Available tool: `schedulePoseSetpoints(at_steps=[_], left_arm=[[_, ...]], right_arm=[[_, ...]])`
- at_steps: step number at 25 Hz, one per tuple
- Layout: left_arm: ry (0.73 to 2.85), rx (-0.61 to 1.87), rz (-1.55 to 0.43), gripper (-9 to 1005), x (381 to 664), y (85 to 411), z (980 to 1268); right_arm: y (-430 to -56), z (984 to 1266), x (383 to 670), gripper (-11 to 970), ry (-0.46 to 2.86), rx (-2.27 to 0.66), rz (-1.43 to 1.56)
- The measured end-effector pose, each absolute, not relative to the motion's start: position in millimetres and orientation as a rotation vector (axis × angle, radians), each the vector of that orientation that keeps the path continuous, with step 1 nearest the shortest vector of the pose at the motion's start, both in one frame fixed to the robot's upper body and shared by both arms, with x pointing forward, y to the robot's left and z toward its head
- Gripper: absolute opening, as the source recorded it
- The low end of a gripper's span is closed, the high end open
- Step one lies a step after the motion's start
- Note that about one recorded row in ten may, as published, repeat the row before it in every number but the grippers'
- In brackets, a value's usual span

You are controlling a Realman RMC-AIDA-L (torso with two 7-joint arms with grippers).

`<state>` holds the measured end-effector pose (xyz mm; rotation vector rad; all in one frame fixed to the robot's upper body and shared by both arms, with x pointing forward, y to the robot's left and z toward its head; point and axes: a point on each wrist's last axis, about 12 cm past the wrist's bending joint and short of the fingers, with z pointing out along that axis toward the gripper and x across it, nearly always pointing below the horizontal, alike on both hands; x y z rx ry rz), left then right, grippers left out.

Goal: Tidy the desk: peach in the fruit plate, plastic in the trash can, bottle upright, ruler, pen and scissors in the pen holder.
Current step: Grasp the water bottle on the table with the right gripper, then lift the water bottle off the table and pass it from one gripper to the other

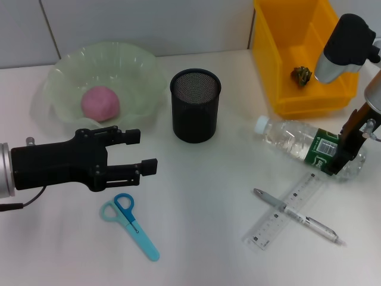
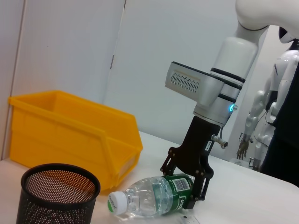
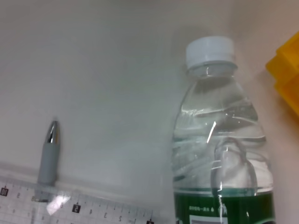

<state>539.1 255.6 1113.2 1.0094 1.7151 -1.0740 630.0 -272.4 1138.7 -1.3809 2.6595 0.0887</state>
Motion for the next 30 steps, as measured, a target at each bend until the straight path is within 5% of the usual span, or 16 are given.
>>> schedulePoseSetpoints(at_steps=[30], left_arm=[[1.701,1.013,-1.079,797,539,258,1116]], right_arm=[[-277,1151,609,769,2.537,-1.266,0.183]])
